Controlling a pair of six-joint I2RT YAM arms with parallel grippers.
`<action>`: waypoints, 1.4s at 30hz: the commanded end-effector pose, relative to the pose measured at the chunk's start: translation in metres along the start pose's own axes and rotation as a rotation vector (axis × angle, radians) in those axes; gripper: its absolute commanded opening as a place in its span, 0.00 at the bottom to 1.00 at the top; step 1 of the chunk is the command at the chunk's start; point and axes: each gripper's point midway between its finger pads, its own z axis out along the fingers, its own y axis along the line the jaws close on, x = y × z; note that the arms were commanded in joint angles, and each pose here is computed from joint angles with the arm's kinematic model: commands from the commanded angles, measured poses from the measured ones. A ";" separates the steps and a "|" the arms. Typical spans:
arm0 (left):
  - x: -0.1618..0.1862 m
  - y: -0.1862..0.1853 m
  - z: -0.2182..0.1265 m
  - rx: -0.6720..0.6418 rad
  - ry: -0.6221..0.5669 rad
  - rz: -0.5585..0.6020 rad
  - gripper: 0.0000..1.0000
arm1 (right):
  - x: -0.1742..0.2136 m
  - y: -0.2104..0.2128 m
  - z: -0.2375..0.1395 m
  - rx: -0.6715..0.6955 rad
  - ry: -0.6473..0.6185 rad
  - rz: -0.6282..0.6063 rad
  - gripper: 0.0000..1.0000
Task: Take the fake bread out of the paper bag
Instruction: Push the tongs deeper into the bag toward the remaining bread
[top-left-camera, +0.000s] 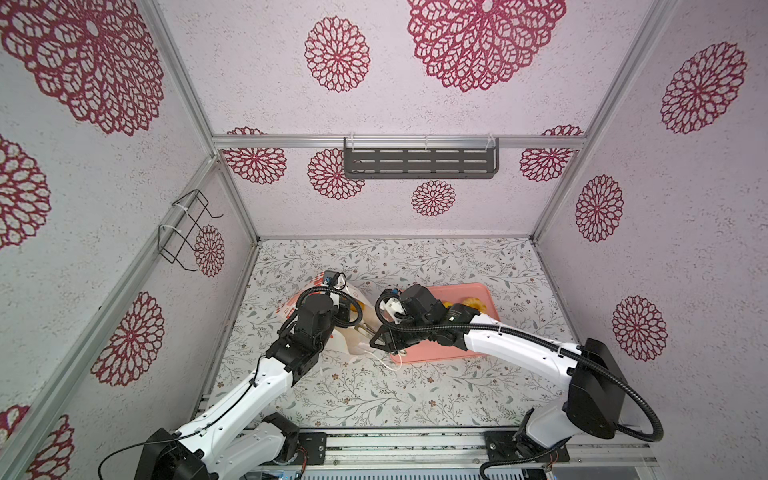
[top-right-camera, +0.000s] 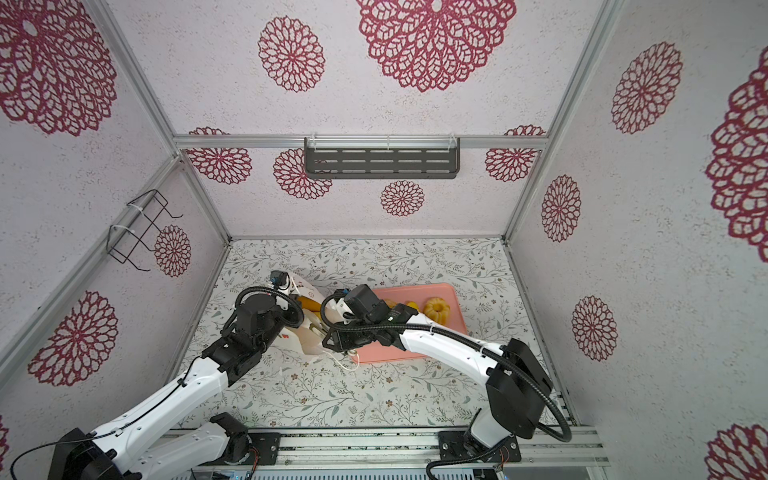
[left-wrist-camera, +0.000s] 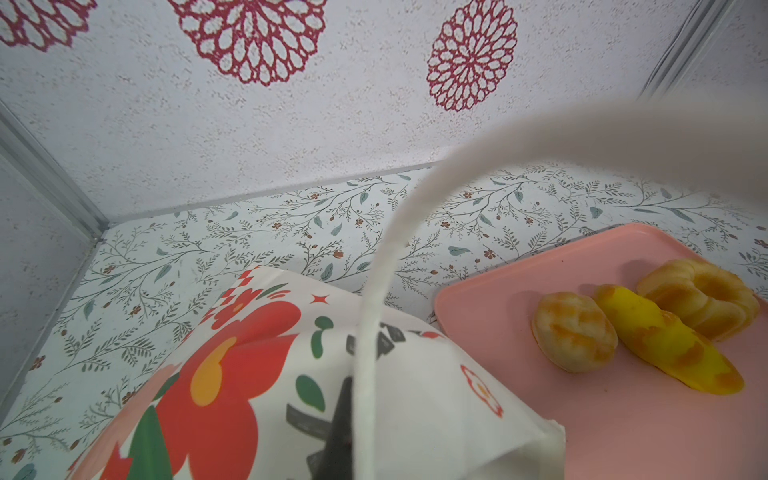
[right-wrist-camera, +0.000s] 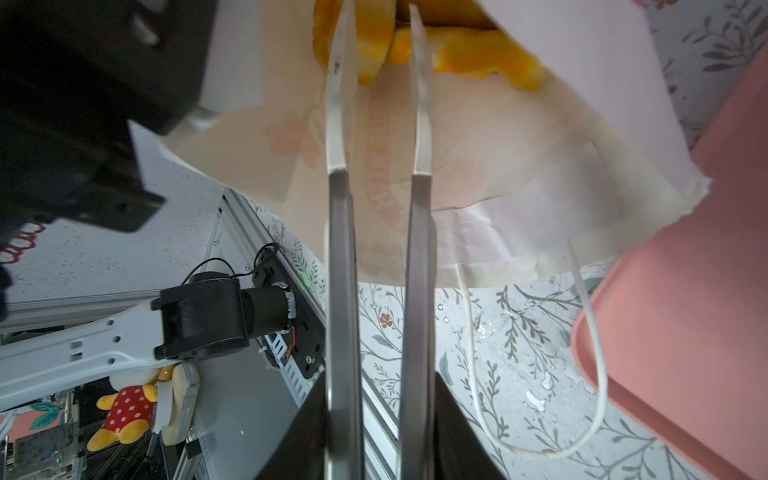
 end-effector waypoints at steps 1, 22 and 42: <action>-0.016 -0.007 -0.001 0.023 -0.040 -0.027 0.00 | -0.016 0.015 -0.023 -0.008 -0.078 -0.032 0.35; -0.014 -0.012 0.002 0.035 -0.024 -0.016 0.00 | 0.005 -0.053 -0.013 0.245 0.062 -0.020 0.40; -0.014 -0.019 0.006 0.061 -0.017 -0.003 0.00 | -0.012 -0.055 0.018 0.194 0.099 -0.048 0.40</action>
